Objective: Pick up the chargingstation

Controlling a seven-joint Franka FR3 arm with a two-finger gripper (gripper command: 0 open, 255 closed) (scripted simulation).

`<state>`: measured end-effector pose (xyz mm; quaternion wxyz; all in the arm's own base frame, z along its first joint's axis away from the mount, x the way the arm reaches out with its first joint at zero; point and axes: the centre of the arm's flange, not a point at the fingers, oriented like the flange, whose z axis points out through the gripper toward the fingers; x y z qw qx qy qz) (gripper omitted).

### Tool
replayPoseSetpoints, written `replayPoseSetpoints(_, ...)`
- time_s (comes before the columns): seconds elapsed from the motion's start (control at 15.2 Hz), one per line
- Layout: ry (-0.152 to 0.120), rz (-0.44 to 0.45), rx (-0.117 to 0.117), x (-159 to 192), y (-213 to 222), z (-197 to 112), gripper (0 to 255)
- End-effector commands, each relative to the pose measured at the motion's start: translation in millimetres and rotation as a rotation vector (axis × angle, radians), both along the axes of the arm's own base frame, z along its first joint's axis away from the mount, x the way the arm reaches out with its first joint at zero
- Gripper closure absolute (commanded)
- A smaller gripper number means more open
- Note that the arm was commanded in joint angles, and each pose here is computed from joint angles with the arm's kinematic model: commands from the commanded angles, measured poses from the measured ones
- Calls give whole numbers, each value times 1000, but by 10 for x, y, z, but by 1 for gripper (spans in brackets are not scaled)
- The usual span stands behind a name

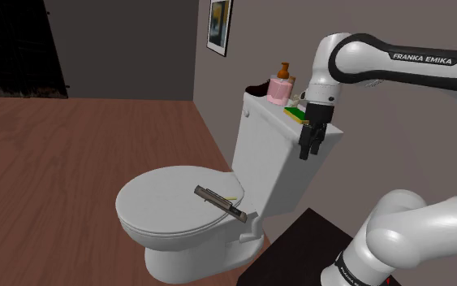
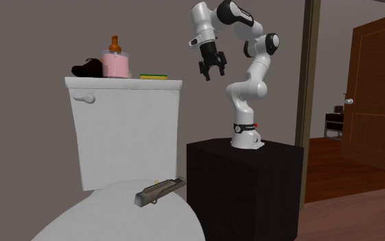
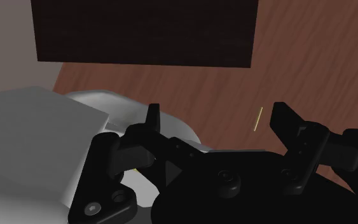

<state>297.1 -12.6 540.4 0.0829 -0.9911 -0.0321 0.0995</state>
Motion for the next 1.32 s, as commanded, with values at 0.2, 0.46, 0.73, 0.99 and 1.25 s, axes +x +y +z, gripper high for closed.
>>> replayPoseSetpoints(0.2,-33,13,-16,125,62,-342,0)
replayPoseSetpoints(0.46,-77,31,-37,308,140,-792,0)
replayPoseSetpoints(0.73,-122,49,-59,510,211,-1235,0)
replayPoseSetpoints(0.99,-166,67,-80,730,277,-1671,0)
replayPoseSetpoints(1.25,-210,85,-101,968,338,-2097,0)
